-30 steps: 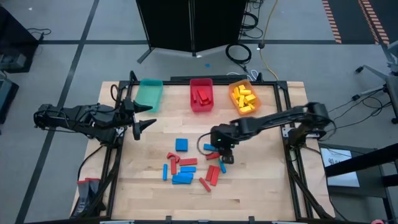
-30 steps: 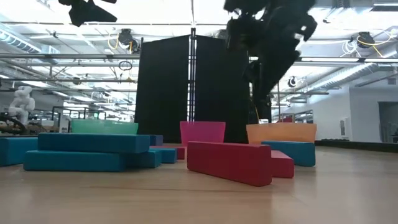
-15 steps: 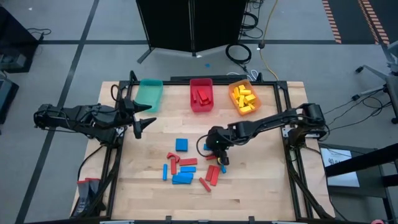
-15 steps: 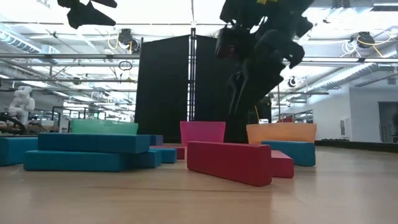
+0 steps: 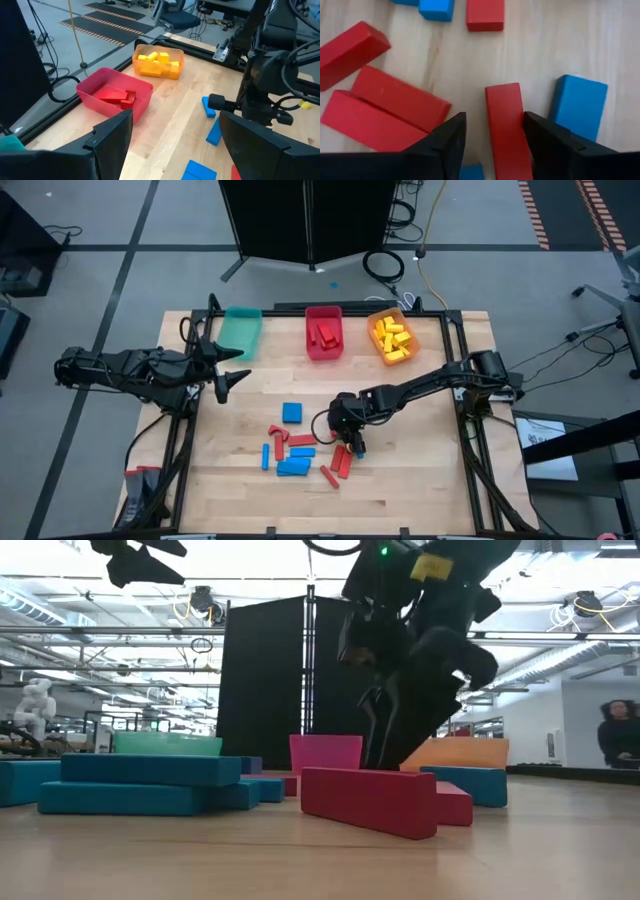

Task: Sort blocks
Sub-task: Put the red block into the red bin

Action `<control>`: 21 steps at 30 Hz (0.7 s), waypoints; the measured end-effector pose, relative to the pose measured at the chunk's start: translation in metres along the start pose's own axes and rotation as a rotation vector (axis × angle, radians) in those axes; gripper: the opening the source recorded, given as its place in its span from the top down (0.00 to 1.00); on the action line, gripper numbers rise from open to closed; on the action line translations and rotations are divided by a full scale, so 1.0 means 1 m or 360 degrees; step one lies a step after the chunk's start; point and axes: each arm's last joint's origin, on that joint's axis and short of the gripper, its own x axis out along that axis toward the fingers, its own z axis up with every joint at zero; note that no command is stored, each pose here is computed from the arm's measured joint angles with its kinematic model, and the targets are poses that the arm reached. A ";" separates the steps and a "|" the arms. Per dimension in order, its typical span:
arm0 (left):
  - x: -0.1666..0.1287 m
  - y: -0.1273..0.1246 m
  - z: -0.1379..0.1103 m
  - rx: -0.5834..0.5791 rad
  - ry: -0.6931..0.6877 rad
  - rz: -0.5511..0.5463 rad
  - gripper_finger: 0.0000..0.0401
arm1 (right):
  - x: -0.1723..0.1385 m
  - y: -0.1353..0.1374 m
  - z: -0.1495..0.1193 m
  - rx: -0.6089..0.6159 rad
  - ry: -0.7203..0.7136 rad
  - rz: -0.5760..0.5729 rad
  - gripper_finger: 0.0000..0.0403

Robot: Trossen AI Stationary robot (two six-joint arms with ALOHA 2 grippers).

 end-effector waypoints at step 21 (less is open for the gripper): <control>0.000 0.001 -0.002 0.0016 0.0032 0.0003 0.25 | 0.016 -0.004 -0.009 0.0087 0.0130 -0.0078 0.84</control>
